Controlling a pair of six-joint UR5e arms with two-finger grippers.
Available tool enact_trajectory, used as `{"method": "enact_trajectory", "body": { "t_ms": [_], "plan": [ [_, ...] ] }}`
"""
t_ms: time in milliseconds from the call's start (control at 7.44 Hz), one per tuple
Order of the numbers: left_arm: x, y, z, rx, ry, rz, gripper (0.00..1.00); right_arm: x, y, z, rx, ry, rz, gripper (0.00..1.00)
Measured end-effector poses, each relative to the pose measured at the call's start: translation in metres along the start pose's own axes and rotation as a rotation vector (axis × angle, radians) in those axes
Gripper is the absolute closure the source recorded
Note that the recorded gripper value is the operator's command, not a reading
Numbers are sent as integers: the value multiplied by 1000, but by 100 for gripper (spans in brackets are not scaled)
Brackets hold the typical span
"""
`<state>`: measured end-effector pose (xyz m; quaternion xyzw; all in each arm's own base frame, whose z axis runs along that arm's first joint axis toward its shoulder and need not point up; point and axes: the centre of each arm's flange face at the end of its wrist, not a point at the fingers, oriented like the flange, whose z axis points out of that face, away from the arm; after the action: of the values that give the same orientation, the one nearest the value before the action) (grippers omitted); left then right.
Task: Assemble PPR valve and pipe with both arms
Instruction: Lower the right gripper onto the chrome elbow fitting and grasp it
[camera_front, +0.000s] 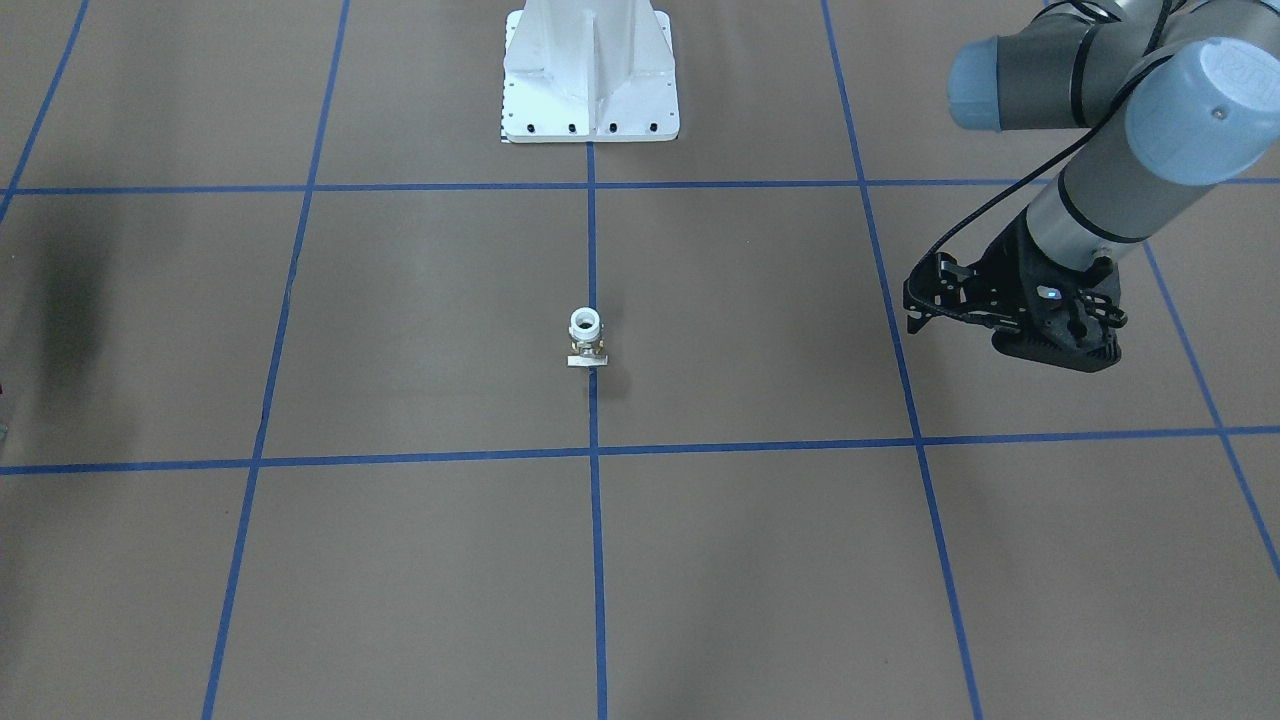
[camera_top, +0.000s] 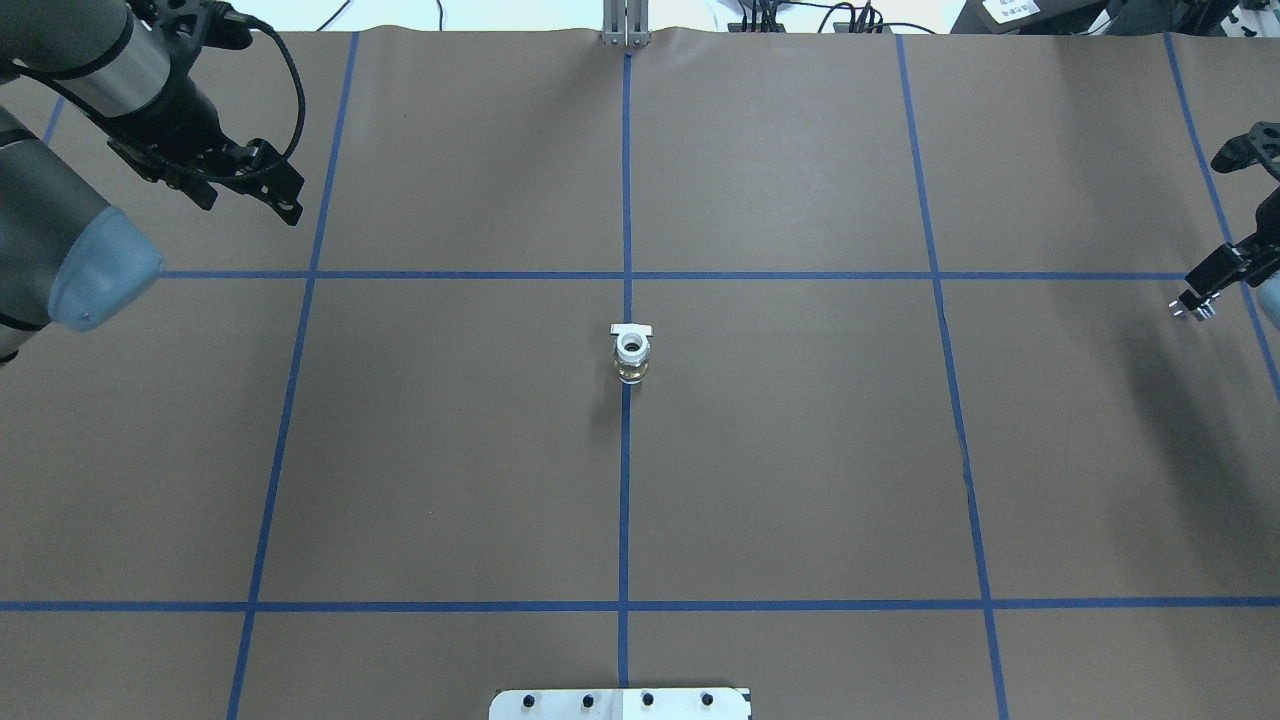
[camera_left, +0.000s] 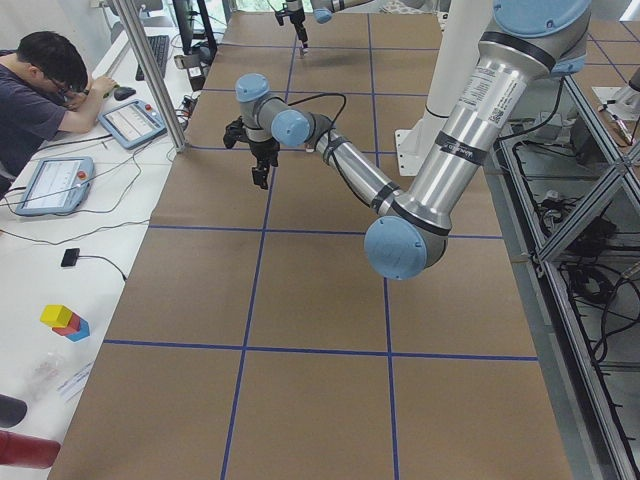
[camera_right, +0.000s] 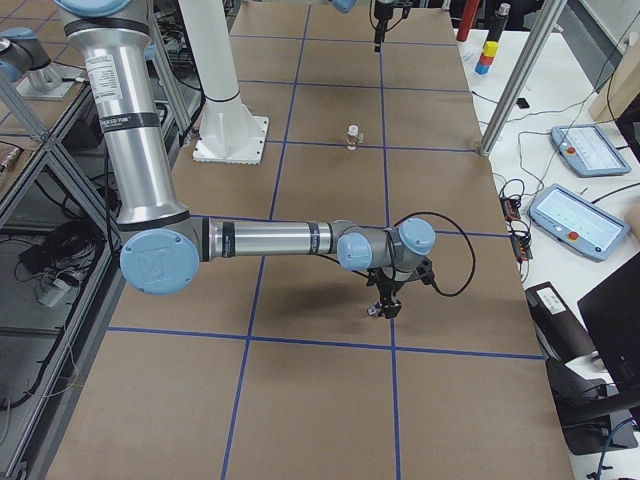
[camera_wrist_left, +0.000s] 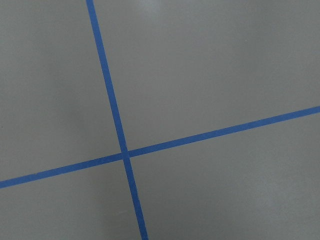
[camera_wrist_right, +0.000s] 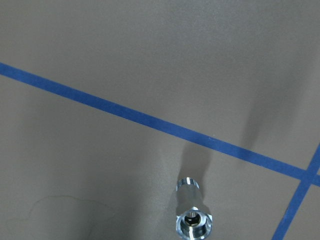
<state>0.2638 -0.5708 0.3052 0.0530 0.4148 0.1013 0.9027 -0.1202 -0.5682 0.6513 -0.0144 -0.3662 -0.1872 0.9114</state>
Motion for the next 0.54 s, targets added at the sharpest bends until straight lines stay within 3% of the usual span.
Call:
{"method": "enact_trajectory", "body": {
  "t_ms": [538],
  "plan": [
    [2,0,-2,2,2,-2,0,-3,-9,7,7,20,-25,1]
  ]
}}
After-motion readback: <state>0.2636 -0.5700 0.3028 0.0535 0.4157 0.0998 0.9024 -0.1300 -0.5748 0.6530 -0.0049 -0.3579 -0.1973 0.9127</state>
